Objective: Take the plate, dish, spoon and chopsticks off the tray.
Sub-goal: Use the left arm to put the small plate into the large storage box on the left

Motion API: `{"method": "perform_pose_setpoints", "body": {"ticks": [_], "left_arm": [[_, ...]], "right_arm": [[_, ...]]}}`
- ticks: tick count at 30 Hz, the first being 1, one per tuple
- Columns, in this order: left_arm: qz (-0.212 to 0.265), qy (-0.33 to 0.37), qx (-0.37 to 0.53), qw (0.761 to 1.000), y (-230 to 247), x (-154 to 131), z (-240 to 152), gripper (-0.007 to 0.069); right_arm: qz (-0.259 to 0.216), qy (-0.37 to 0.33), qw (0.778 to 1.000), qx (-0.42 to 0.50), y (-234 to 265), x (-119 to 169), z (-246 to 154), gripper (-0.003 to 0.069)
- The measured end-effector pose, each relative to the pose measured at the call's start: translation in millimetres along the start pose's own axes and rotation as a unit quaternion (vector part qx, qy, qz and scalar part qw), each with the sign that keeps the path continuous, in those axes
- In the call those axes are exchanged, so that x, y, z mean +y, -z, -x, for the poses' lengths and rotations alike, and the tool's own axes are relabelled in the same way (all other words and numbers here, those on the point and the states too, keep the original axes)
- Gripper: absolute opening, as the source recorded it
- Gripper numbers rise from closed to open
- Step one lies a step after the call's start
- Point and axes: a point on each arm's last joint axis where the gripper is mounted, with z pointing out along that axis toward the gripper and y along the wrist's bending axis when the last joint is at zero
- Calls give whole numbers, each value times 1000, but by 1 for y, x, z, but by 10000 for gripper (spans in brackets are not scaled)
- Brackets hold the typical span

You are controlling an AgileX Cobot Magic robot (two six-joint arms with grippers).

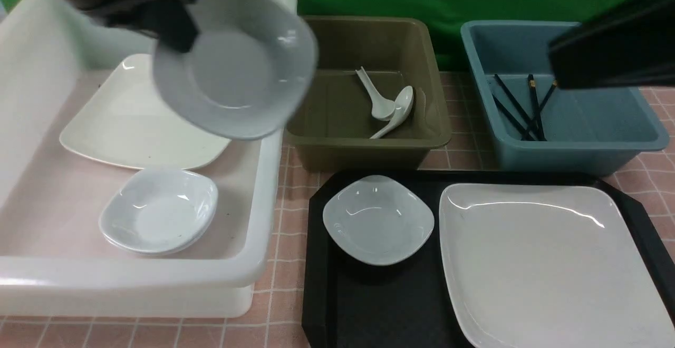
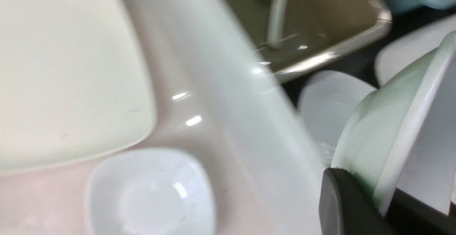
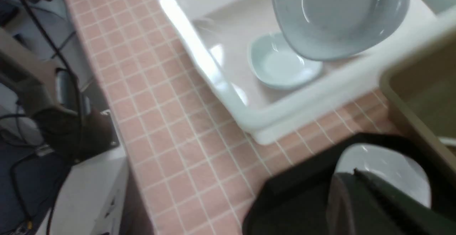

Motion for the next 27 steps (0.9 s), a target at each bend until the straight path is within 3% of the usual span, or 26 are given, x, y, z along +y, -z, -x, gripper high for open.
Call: {"method": "perform_pose_setpoints", "body": {"ticks": [6, 11, 17, 21, 24, 27], "left_arm": [[30, 97, 46, 994, -46, 81, -52, 8], [36, 64, 58, 996, -87, 104, -70, 8], [26, 72, 64, 995, -122, 118, -73, 15], [34, 63, 74, 995, -133, 125, -75, 76], [39, 62, 65, 995, -133, 126, -74, 221], [53, 44, 66, 995, -124, 126, -68, 370]], "right_arm": [[34, 39, 998, 28, -52, 7, 39, 30], [59, 52, 996, 47, -90, 10, 51, 30], [70, 50, 994, 67, -111, 8, 50, 30], [70, 50, 994, 70, -112, 8, 49, 30], [66, 46, 994, 72, -112, 7, 49, 30], [28, 24, 996, 85, -109, 2, 47, 30]]}}
